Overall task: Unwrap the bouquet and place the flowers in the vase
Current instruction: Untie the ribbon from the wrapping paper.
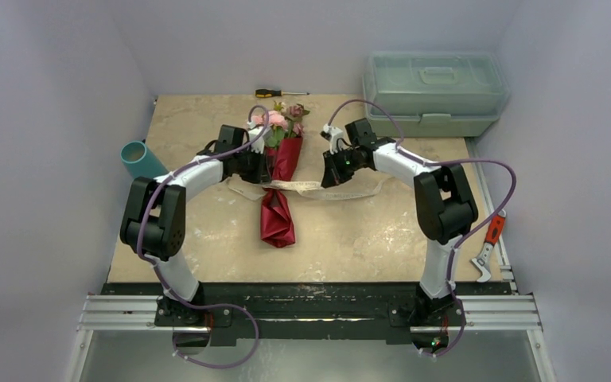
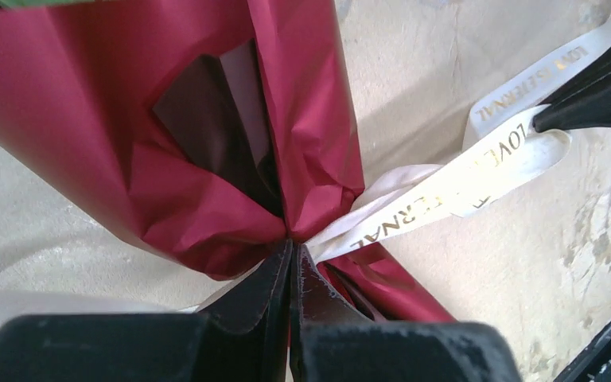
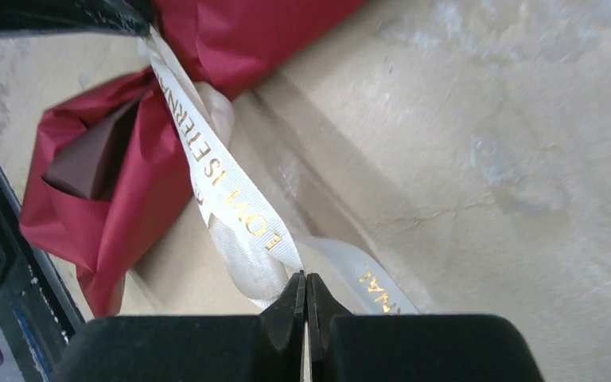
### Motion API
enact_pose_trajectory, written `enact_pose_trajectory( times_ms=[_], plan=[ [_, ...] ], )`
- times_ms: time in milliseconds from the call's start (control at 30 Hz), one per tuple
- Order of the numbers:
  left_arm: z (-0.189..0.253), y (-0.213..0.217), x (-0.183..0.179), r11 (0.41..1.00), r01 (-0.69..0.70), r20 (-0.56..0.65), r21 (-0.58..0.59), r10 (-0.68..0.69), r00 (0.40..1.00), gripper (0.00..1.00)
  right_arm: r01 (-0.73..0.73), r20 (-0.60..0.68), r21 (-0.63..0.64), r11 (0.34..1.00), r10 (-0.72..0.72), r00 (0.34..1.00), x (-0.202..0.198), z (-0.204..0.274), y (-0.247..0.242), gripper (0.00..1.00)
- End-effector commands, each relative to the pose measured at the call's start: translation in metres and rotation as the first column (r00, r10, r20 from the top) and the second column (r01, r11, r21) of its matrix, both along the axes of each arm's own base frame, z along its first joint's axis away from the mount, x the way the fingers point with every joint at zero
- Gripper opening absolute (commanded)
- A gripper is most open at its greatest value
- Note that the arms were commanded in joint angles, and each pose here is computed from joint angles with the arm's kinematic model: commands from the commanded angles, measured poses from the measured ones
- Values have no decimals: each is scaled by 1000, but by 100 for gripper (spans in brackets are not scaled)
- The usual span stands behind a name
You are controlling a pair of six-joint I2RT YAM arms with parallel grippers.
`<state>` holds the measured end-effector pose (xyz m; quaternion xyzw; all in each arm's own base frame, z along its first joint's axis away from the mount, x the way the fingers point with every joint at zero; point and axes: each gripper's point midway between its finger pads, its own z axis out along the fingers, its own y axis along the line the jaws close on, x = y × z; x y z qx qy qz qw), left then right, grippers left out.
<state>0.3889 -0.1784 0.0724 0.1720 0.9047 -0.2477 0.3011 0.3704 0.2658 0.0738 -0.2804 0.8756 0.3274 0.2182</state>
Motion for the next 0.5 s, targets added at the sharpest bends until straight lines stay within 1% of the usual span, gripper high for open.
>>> enact_pose_trajectory(
  times_ms=[0, 33, 67, 100, 133, 167, 200, 333, 467],
  plan=[
    [1, 11, -1, 1000, 16, 34, 20, -17, 999, 0, -37, 19, -42, 998, 38, 999, -16, 3, -13, 0],
    [2, 8, -2, 1000, 30, 36, 5, -30, 999, 0, -43, 26, -44, 998, 44, 999, -15, 4, -13, 0],
    [3, 4, -4, 999, 43, 36, -13, -42, 998, 0, -47, 32, -46, 998, 49, 998, -14, 6, -13, 4],
    [4, 1, -5, 998, 53, 33, -28, -52, 998, 0, -55, 36, -31, 998, 56, 998, -13, 10, -9, 18],
    [5, -2, -5, 997, 62, 33, -40, -61, 998, 0, -61, 41, -10, 998, 61, 997, -11, 15, -4, 29],
    [4, -5, -6, 996, 70, 29, -47, -69, 997, 0, -63, 43, 11, 998, 63, 997, -10, 20, 2, 37],
    [5, -8, -6, 996, 78, 29, -52, -76, 997, 0, -66, 57, 27, 997, 65, 996, -7, 25, 8, 41],
    [5, -13, -8, 994, 87, 21, -67, -86, 996, 0, -83, 87, 77, 994, 76, 993, 3, 38, 34, 47],
    [4, -15, -8, 994, 79, 19, -78, -78, 997, 0, -112, 105, 116, 987, 100, 989, 7, 44, 68, 50]
  ],
)
